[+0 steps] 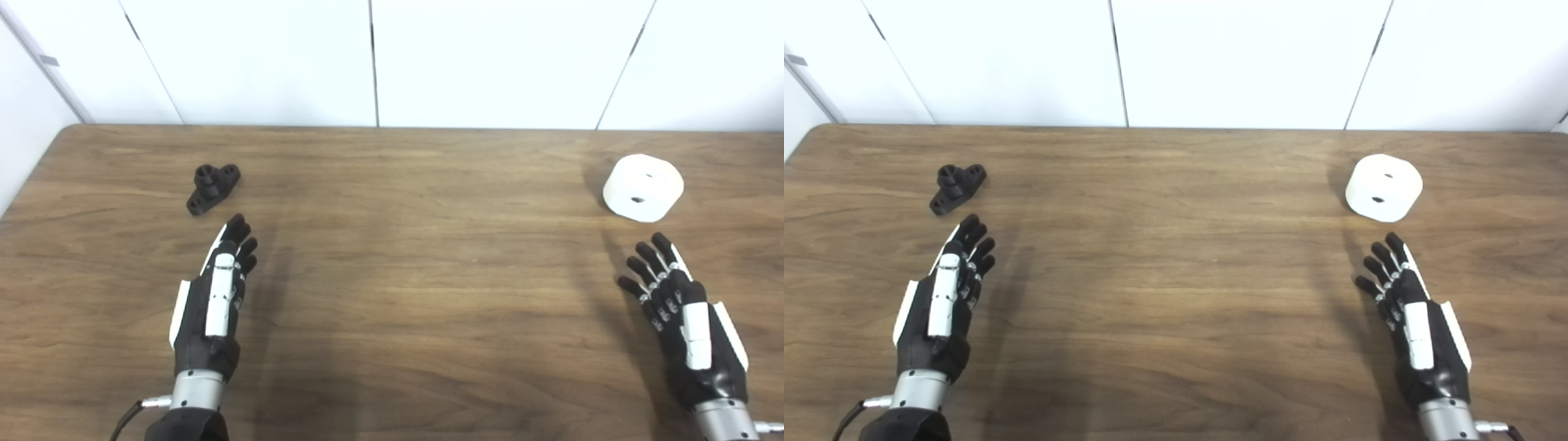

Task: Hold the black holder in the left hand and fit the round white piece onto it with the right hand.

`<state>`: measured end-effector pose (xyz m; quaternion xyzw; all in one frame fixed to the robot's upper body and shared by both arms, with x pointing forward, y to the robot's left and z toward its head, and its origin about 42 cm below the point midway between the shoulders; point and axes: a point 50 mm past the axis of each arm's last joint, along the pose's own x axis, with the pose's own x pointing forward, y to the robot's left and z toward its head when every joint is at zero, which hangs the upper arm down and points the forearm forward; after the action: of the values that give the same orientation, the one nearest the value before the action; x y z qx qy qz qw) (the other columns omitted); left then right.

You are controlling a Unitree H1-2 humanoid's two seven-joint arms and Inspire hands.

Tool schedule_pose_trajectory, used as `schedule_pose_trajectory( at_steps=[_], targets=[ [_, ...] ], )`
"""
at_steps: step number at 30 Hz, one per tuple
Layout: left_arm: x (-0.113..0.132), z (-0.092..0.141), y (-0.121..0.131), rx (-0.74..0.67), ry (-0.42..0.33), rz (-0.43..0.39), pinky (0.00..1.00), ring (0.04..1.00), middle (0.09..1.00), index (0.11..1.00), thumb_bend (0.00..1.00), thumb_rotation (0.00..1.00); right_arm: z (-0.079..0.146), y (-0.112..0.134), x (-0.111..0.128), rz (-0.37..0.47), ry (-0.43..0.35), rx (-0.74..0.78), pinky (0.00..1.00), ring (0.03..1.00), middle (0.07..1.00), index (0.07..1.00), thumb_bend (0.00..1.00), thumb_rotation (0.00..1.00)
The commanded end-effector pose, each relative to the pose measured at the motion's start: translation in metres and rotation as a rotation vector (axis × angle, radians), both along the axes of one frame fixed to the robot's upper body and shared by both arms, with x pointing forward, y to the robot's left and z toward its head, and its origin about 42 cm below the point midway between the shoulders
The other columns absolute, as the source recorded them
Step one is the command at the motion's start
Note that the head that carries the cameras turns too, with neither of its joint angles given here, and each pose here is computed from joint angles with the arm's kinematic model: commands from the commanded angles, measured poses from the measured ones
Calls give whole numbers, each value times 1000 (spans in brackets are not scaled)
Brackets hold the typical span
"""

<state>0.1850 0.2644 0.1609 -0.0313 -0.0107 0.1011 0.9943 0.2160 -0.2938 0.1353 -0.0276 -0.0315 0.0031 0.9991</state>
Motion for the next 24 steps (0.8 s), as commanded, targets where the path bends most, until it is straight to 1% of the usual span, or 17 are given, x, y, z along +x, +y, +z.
schedule_pose_trajectory(
  at_steps=[1,8,11,16,18,19,24],
  targets=[
    [-61,-10,8,37,109,35,955,946,959,947,376,890,2,-4,-30,13,-2,-37,860,929,946,968,724,970],
    [-61,-9,7,24,106,29,952,948,966,953,357,900,2,-4,-31,18,-2,-36,866,936,952,976,719,977],
    [-61,-10,6,24,112,30,944,944,966,953,366,896,3,-5,-31,16,0,-33,873,940,954,977,713,978],
    [-62,-14,4,27,115,26,906,924,954,947,345,884,-2,-7,-32,4,12,-25,866,929,947,975,703,976],
    [-60,-16,2,20,115,26,893,917,949,941,347,856,-3,-8,-31,8,18,-19,874,934,950,982,692,984],
    [-60,-17,0,19,116,27,879,913,948,937,345,830,-4,-9,-30,12,19,-23,892,951,963,994,669,997],
    [-58,-22,-4,16,121,11,878,913,954,940,347,798,-10,-12,-27,25,3,-31,915,969,982,1000,664,1000]
  ],
)
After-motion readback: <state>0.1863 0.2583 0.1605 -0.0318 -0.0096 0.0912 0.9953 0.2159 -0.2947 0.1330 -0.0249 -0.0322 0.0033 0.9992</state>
